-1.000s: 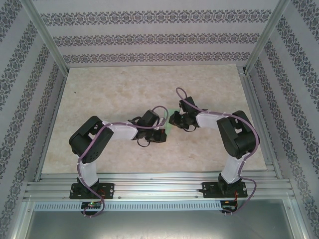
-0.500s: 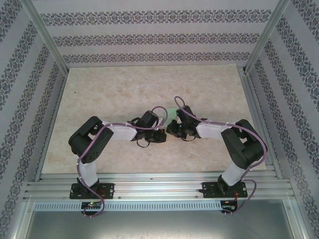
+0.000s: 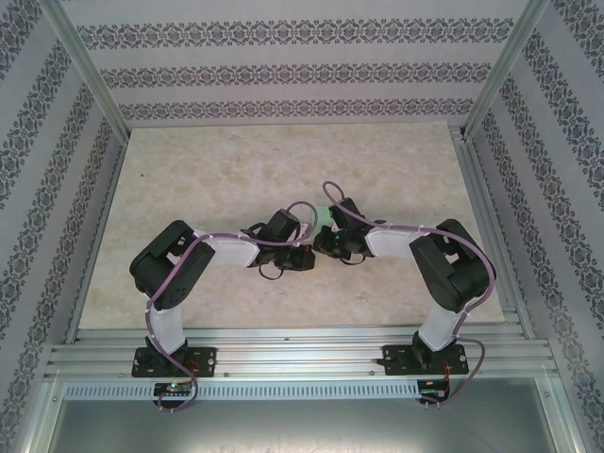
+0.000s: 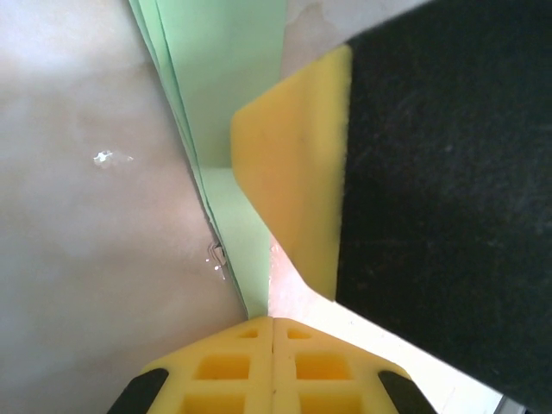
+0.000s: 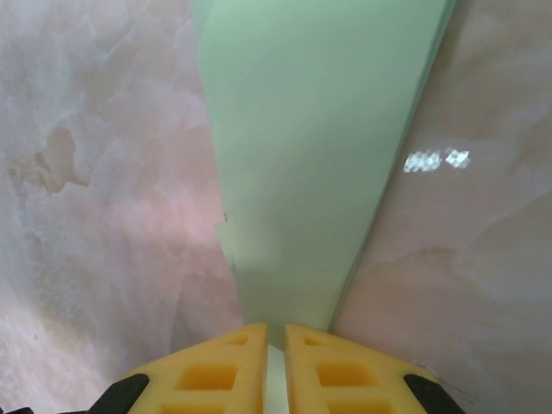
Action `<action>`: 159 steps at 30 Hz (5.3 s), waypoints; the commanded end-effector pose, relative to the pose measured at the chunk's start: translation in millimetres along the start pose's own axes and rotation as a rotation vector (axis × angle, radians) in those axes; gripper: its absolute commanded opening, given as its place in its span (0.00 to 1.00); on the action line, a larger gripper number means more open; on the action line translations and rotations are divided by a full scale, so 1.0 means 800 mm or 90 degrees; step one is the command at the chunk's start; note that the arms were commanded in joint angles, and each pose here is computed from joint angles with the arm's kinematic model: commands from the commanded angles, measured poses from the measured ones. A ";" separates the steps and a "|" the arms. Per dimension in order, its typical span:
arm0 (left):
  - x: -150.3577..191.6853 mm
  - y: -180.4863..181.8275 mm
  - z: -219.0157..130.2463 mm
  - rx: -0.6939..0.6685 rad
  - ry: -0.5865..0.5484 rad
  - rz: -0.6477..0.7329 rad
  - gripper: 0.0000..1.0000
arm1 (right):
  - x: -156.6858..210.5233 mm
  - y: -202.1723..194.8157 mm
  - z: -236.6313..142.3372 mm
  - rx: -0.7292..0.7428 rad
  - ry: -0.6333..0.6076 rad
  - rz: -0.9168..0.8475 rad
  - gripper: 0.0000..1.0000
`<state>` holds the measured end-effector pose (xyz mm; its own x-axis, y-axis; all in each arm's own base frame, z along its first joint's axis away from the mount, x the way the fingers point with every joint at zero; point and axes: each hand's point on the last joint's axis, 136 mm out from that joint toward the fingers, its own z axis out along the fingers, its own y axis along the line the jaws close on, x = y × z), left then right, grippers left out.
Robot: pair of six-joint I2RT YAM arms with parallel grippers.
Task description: Fold a paper plane with a square sheet of paper (fold left side to right side)
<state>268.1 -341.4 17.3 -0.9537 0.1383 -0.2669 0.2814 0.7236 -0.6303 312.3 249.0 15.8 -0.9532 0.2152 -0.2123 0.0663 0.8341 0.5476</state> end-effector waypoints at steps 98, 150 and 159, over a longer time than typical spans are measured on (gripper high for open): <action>-0.010 0.034 0.023 -0.028 -0.015 -0.048 0.28 | -0.024 0.011 -0.002 -0.031 0.018 0.018 0.12; 0.028 0.061 0.037 -0.110 0.052 -0.037 0.21 | -0.083 0.018 -0.005 -0.035 -0.040 -0.015 0.09; 0.033 0.065 0.038 -0.117 0.067 -0.043 0.20 | -0.122 -0.014 0.019 0.050 -0.051 -0.057 0.09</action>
<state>302.3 -348.7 20.1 -0.9462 0.0719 -0.3155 0.2612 0.7454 -0.6134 390.0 236.8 16.6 -0.9446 0.1938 -0.2650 0.0336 0.8601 0.5090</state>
